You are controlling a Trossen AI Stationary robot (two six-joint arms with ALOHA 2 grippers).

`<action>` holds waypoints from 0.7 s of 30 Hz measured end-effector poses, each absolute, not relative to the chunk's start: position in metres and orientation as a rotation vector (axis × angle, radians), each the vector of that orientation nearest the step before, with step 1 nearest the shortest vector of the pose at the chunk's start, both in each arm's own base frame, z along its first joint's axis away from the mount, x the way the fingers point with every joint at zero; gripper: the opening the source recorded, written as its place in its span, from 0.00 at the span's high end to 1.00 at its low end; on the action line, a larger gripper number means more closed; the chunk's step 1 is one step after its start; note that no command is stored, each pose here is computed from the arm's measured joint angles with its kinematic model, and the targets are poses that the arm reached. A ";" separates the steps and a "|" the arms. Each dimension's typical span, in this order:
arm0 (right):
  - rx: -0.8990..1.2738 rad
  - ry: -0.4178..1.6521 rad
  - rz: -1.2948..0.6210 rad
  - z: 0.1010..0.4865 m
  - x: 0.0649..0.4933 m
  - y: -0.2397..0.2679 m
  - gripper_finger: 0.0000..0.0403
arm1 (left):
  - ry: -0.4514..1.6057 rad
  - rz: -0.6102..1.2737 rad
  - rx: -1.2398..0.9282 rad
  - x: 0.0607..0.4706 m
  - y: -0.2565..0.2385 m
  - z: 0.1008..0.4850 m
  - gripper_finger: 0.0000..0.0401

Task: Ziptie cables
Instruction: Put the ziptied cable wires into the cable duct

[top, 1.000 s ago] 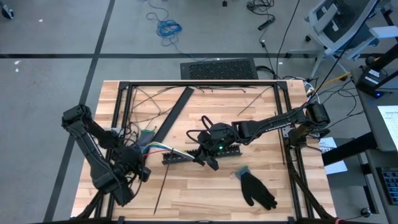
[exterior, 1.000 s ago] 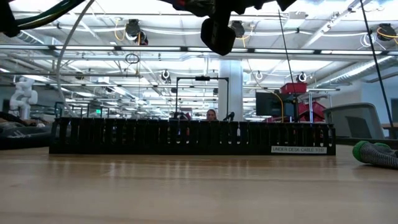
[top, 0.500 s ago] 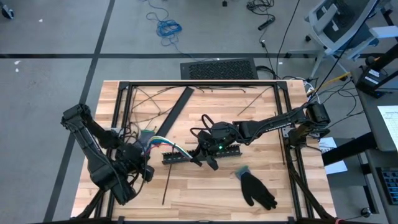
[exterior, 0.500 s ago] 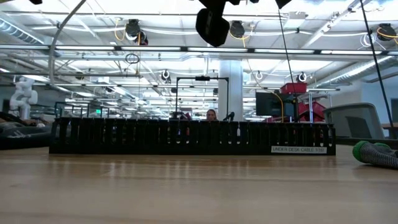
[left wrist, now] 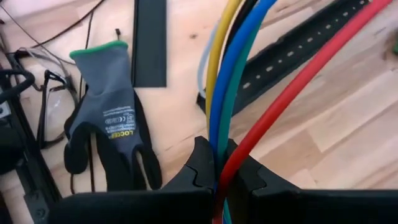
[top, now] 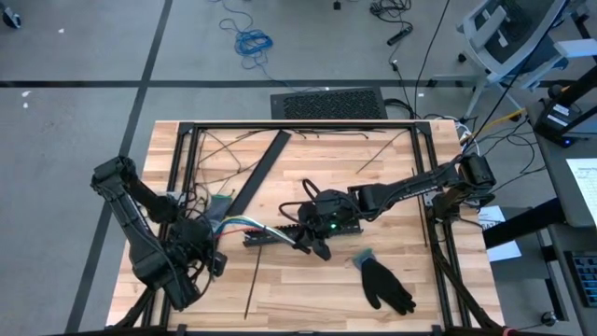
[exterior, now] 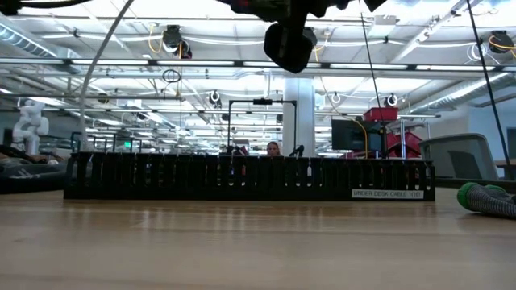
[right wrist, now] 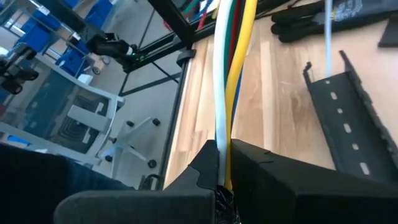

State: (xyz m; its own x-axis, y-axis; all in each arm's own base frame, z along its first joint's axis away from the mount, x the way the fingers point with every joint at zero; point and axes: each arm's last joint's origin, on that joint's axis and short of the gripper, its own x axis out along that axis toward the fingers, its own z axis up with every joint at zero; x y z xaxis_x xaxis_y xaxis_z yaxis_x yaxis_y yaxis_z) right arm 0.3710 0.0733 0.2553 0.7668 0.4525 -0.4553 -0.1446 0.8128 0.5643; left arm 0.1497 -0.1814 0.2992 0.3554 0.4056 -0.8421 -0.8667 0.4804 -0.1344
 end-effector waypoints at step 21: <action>0.571 0.817 0.298 0.242 0.360 0.060 0.99 | 0.705 1.001 -0.499 0.210 -0.156 0.252 0.96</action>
State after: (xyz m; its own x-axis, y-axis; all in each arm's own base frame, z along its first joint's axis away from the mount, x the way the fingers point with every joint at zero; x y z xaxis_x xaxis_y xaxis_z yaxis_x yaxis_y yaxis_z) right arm 0.3604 0.0604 0.2419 0.6543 0.4603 -0.6000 -0.0345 0.8107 0.5844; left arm 0.2100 -0.1558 0.2523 0.3539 0.5818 -0.7323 -0.8854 0.4607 -0.0619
